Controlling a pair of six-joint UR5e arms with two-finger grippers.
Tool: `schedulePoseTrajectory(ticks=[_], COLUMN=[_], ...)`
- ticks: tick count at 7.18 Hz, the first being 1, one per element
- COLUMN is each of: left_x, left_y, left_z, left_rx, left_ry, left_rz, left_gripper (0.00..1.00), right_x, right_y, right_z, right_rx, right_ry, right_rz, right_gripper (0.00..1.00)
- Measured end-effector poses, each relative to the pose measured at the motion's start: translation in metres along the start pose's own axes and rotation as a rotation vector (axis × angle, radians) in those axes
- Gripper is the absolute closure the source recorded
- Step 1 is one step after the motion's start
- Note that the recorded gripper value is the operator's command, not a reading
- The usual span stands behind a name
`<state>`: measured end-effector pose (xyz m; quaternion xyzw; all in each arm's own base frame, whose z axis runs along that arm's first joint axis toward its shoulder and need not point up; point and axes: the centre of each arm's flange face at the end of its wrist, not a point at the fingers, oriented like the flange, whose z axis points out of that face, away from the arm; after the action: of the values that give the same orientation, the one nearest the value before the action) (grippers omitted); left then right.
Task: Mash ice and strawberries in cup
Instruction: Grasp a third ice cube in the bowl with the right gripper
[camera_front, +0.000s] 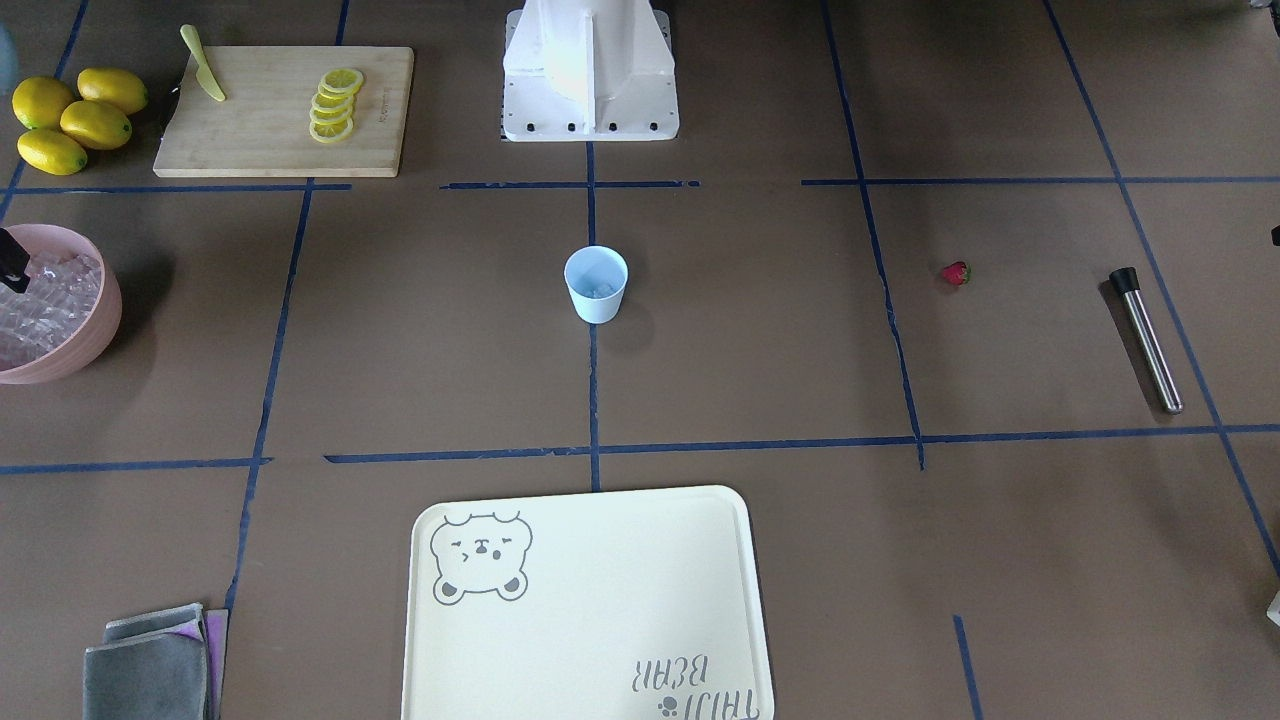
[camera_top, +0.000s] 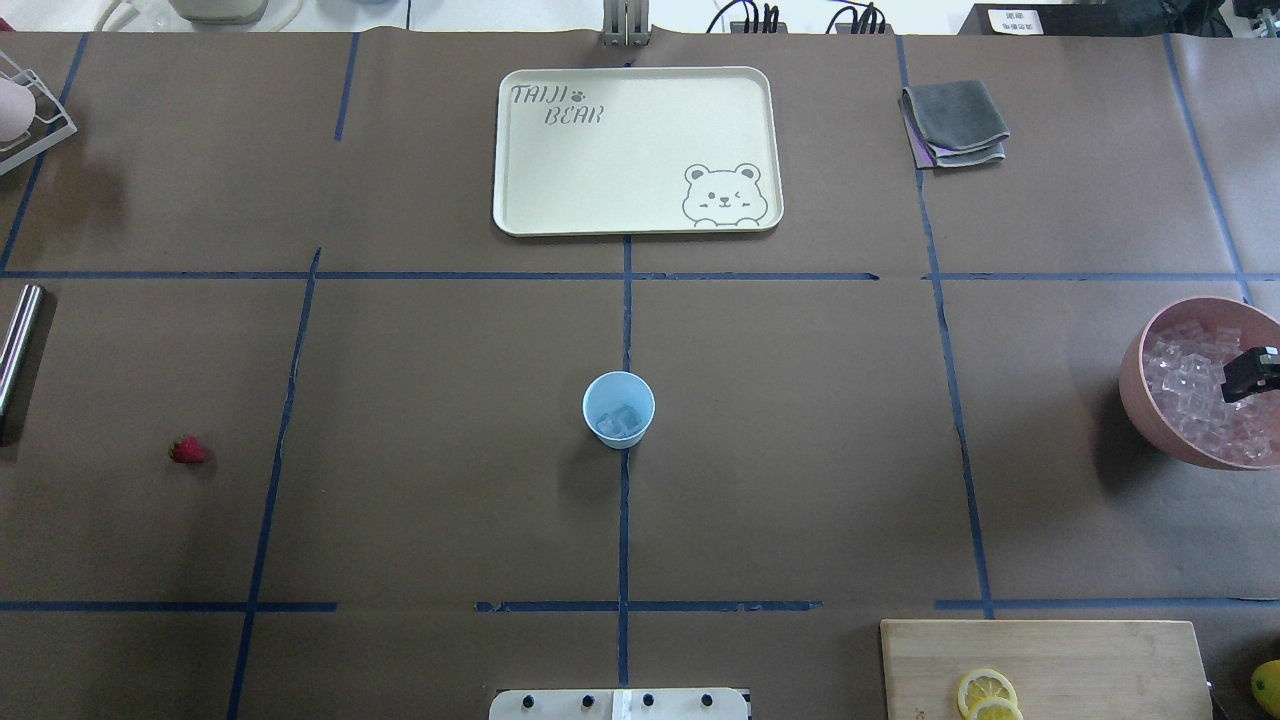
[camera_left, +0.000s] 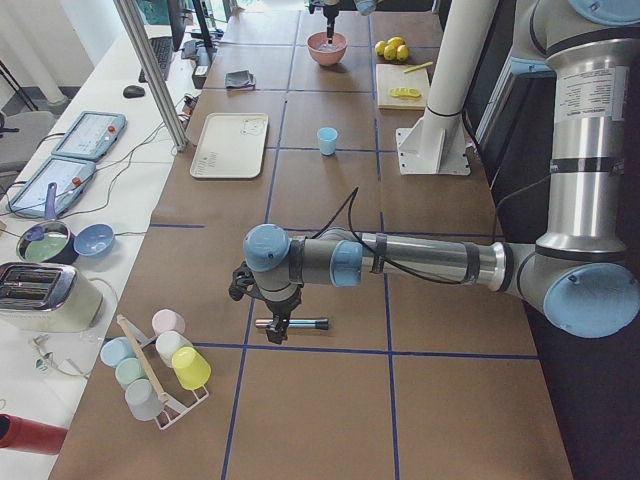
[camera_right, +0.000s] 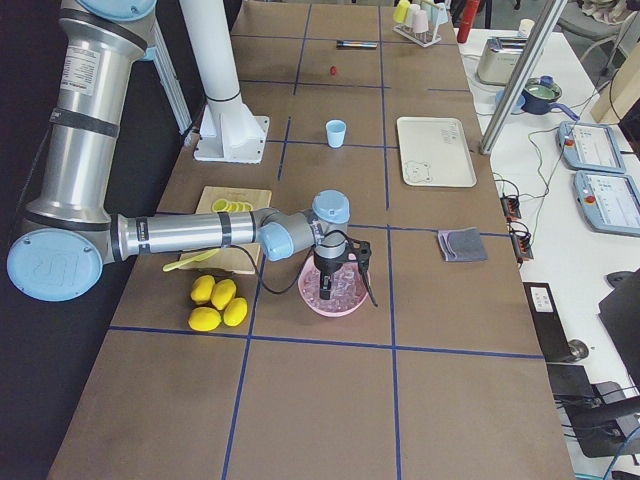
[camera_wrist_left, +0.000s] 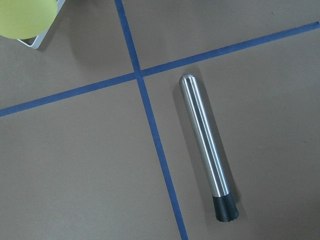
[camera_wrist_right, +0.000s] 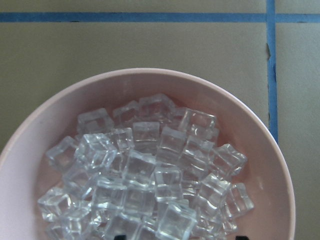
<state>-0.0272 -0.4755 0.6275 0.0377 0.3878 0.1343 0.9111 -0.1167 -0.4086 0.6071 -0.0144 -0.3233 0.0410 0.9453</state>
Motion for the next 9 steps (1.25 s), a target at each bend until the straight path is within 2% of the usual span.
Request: schedulePoseTrajectory(ticks=[9], left_x=[0.000], left_y=[0.001], left_z=[0.001], left_rx=[-0.001], left_ry=[0.002], left_rz=[0.001], left_gripper=[0.00], right_x=[-0.010], right_y=[-0.011], right_z=[0.002], right_rx=[0.007], right_ry=[-0.004], right_rz=[0.009], right_gripper=[0.39])
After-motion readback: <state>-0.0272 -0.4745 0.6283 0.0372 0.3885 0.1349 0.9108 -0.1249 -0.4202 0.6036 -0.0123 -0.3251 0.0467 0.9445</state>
